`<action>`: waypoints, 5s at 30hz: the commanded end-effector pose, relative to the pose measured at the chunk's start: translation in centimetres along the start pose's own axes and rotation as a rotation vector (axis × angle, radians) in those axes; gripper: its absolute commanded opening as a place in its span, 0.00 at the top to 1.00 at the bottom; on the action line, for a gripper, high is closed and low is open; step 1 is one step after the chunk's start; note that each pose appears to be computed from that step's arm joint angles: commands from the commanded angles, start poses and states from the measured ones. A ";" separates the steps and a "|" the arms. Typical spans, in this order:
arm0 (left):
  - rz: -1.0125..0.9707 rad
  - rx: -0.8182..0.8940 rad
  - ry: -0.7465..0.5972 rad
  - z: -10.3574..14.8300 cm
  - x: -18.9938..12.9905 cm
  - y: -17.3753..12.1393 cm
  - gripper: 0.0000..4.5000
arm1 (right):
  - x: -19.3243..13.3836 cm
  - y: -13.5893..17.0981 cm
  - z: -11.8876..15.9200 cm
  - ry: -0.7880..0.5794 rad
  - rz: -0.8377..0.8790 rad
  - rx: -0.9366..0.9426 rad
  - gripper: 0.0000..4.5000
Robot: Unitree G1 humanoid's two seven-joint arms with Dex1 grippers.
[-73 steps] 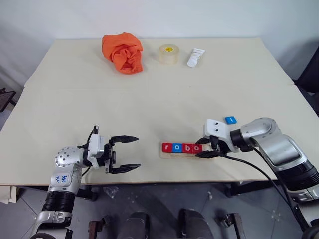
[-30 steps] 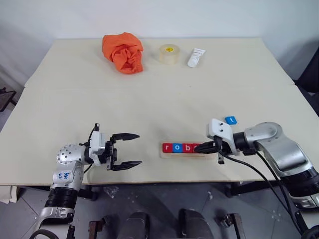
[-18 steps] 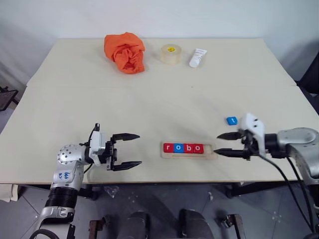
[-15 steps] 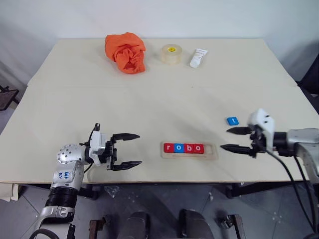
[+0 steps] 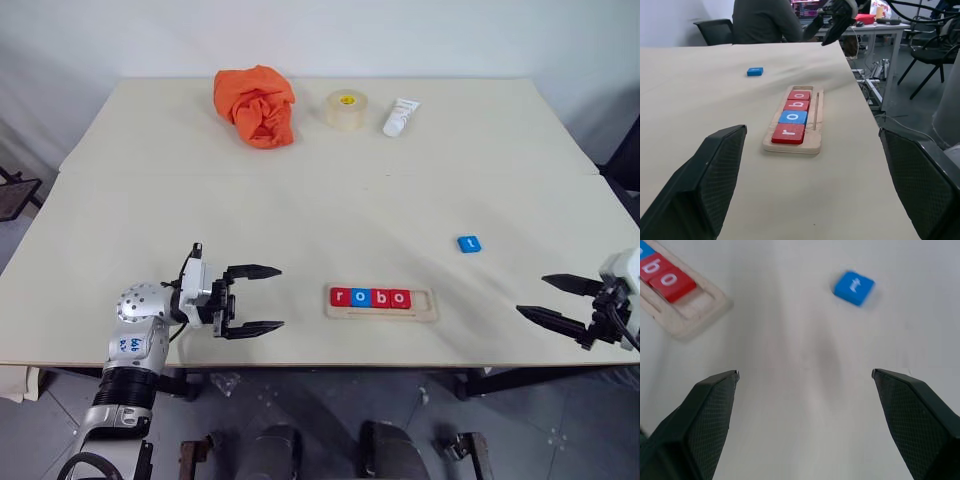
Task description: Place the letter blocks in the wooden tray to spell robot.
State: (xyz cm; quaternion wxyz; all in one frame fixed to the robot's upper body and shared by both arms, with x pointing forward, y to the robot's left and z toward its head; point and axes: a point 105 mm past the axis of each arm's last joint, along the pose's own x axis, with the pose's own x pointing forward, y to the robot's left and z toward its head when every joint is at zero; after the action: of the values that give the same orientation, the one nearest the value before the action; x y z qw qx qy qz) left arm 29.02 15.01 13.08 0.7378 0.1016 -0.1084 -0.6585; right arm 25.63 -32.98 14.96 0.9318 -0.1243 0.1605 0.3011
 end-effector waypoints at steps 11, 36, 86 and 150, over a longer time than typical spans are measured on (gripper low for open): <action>-0.005 0.041 -0.008 0.9 0.1 0.7 0.00 | 7.3 -2.6 3.3 -0.103 -0.192 0.063 0.01; 0.069 0.048 0.011 1.0 -0.8 -0.3 0.00 | 14.9 -2.0 2.4 -0.063 -0.306 0.188 0.58; -0.032 0.028 -0.034 0.4 0.9 0.2 0.00 | 8.0 4.0 2.9 0.165 0.273 -0.400 0.01; 0.063 0.039 -0.031 0.4 0.3 -0.4 0.00 | 12.6 7.2 6.3 0.203 0.574 -0.476 0.01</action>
State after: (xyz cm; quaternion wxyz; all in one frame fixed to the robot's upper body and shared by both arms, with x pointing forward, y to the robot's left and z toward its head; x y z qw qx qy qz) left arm 28.64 14.42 12.47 0.7535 0.0904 -0.1157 -0.6409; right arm 31.91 -18.22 13.18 0.7179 -0.3037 0.2337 0.5811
